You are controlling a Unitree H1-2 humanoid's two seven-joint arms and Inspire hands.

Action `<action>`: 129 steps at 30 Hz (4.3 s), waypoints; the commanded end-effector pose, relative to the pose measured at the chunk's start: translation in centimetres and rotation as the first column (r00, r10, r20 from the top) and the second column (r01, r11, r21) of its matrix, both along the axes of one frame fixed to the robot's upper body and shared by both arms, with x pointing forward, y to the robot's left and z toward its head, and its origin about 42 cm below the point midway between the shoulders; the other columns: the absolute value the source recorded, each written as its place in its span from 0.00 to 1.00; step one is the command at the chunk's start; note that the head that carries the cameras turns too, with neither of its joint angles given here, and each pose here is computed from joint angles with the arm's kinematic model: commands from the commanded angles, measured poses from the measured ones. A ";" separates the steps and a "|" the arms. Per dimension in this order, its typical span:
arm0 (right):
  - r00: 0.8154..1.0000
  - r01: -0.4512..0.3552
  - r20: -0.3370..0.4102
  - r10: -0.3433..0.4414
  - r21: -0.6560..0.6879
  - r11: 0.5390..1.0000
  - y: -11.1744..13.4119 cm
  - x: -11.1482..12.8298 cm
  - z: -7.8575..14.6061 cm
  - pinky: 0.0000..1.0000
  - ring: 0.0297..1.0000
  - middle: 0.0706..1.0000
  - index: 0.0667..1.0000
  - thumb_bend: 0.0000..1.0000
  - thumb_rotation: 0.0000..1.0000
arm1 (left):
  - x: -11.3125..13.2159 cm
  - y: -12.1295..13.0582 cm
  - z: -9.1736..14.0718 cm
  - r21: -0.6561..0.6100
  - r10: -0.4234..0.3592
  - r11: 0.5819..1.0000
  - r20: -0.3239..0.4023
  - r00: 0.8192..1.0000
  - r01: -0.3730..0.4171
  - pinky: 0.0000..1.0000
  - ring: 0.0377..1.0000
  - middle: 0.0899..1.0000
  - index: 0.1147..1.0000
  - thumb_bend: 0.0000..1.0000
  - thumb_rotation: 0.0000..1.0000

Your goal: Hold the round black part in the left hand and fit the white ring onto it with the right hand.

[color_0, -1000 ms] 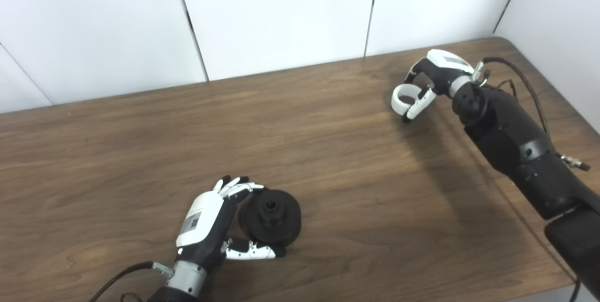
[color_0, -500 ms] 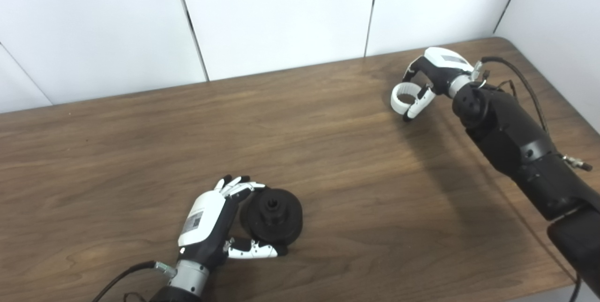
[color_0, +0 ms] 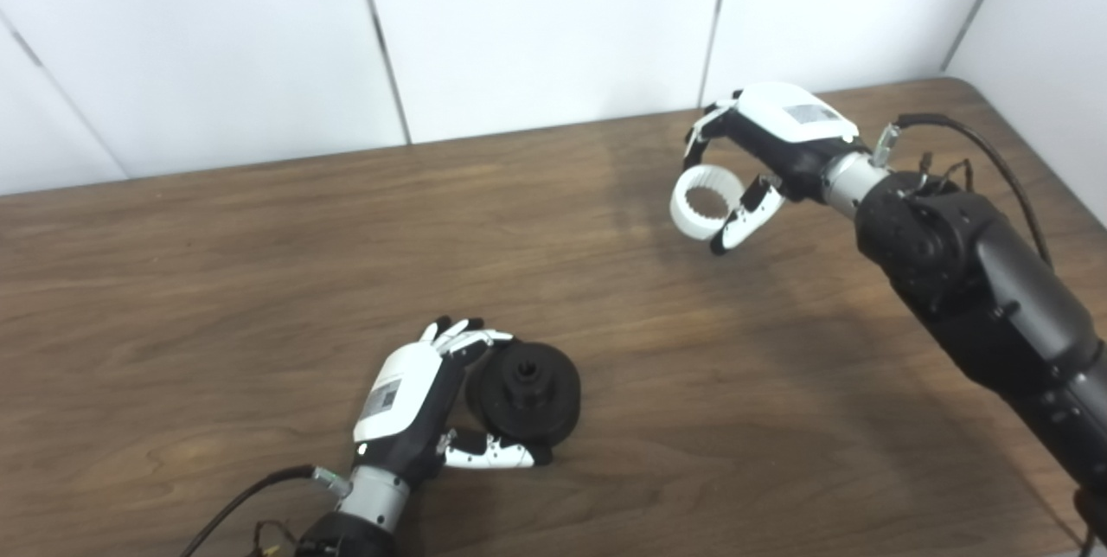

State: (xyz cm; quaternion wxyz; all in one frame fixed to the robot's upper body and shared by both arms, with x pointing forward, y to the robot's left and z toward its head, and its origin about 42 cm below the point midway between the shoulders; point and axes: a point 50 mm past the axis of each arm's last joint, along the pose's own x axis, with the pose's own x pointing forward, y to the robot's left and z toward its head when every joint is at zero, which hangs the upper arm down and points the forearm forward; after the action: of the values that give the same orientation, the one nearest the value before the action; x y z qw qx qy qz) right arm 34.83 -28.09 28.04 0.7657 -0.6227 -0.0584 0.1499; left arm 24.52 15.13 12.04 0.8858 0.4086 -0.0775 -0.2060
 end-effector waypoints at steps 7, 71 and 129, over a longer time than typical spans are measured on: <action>0.979 -0.200 0.030 0.199 0.018 0.980 4.6 -4.1 2.0 0.98 0.90 0.77 0.44 0.53 0.14 | -0.2 -1.2 0.1 0.038 -0.016 0.999 -0.014 1.000 0.016 1.00 0.90 0.78 0.41 0.52 0.05; 0.907 -0.410 -0.090 0.411 0.032 0.912 11.8 -5.5 -4.0 0.99 0.91 0.77 0.44 0.53 0.14 | -0.2 -3.1 1.2 0.047 -0.022 0.999 -0.005 1.000 0.022 1.00 0.91 0.78 0.41 0.52 0.05; 0.963 -0.271 0.042 0.267 0.119 0.955 8.9 -3.6 4.7 0.97 0.95 0.81 0.66 1.00 0.52 | 0.6 -2.5 2.2 0.360 -0.024 0.931 -0.111 0.994 0.063 1.00 0.93 0.91 0.89 1.00 0.33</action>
State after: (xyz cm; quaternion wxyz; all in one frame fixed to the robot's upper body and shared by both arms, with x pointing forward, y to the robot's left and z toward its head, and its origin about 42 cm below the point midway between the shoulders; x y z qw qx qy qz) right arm 31.30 -19.06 30.79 0.7807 -0.5517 -0.1258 0.2651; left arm 25.05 11.89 15.02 0.8024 0.5396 -0.0411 -0.2516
